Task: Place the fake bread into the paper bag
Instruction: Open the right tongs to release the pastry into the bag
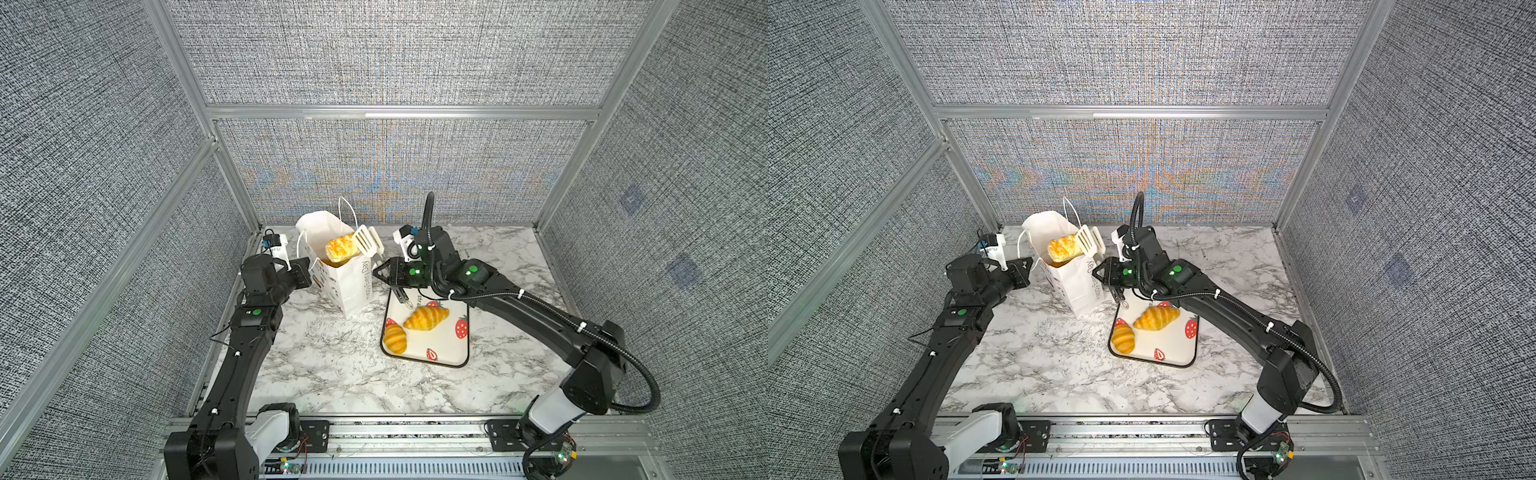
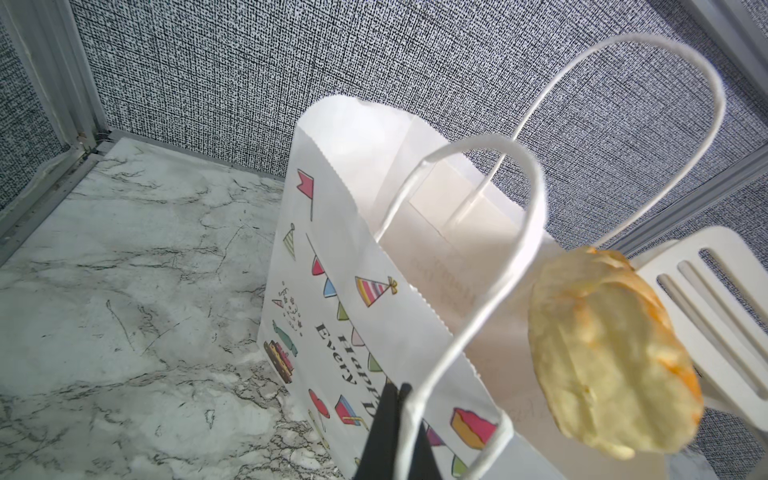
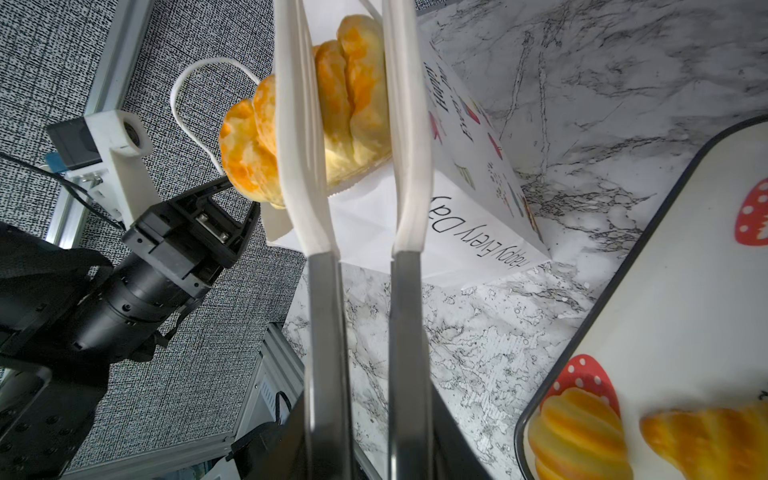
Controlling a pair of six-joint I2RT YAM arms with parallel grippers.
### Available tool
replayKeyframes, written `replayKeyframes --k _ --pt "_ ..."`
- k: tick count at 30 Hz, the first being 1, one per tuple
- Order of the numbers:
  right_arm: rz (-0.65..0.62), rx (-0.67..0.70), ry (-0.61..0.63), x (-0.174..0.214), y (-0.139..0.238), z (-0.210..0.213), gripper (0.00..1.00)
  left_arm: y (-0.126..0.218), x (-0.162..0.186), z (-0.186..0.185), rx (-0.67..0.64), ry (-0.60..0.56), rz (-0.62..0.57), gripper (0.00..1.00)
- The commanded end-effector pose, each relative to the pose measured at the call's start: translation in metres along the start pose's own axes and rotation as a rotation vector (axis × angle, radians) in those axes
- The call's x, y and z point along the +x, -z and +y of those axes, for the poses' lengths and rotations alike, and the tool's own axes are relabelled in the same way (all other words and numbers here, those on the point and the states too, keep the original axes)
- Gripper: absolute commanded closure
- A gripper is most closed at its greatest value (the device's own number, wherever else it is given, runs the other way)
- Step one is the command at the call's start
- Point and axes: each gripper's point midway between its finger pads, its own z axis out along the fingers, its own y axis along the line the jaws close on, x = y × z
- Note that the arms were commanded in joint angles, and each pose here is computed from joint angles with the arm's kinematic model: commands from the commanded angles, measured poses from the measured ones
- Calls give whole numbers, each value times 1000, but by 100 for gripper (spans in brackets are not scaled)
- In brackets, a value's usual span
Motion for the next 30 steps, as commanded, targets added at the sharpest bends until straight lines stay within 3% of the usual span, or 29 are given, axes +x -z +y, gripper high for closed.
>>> replayKeyframes --k 1,15,30 --pt "-28 -32 4 -8 2 9 64 1 -1 1 -6 -7 -2 100" --pt "-23 -60 42 -8 6 24 56 0 -1 0 0 -7 1 100" --pt "-79 39 97 -3 56 19 56 1 -1 -1 2 -6 -2 100"
